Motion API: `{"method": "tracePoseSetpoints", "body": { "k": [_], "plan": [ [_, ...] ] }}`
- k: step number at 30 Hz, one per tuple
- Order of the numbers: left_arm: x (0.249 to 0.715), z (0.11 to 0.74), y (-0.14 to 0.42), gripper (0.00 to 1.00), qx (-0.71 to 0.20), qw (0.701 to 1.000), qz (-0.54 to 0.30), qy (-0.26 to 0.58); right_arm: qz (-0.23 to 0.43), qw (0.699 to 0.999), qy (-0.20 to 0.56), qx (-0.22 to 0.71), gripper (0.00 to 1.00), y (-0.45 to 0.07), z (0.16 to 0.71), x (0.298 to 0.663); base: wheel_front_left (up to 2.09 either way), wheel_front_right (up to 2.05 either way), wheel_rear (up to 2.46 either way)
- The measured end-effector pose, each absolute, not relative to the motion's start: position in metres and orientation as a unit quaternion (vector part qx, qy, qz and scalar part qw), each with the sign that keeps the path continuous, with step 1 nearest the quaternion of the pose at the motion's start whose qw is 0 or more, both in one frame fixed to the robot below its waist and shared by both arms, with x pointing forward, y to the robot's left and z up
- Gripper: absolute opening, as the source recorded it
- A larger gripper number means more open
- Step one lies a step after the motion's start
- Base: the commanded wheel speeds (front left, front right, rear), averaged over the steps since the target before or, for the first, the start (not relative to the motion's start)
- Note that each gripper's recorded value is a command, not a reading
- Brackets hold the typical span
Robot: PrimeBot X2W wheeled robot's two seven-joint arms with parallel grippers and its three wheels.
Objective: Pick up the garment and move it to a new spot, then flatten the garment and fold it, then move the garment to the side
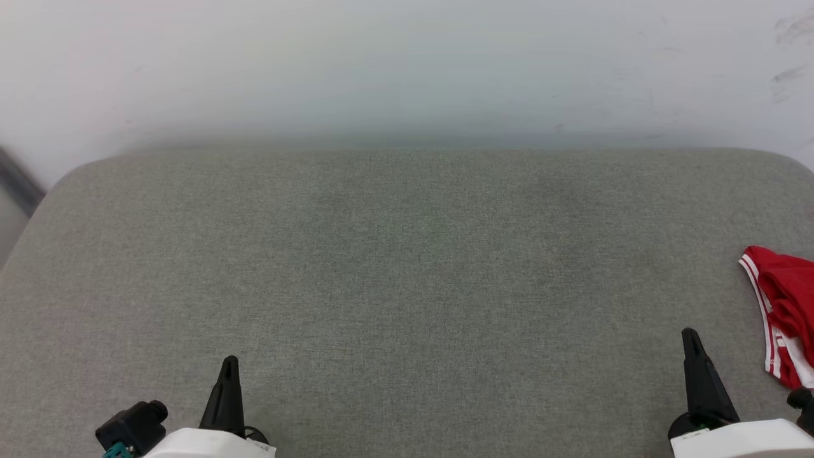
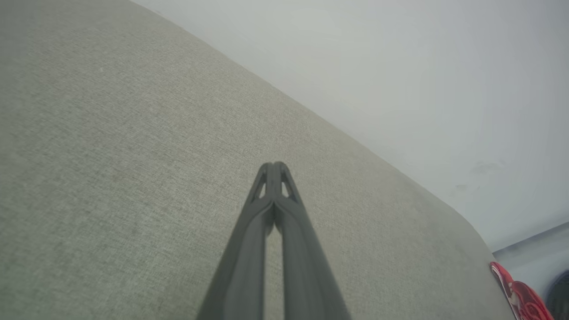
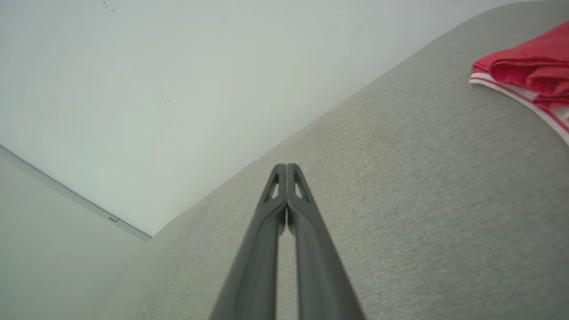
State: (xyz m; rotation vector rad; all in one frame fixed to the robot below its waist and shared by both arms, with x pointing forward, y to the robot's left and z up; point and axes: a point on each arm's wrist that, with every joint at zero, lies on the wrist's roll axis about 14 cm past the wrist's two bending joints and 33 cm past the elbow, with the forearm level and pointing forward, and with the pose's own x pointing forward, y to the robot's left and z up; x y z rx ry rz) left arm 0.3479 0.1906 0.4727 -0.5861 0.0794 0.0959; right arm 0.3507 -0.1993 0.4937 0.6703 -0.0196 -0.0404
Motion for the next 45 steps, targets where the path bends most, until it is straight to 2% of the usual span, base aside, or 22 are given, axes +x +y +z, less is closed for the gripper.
{"method": "tracePoseSetpoints", "body": {
  "k": [45],
  "plan": [
    [0.371,0.483,0.196,0.0,-0.544,0.838,0.039,0.034,-0.024,0.829,0.005,0.559,0.0,-0.201,0.494,0.372,0.0,0.0,0.0]
  ]
}}
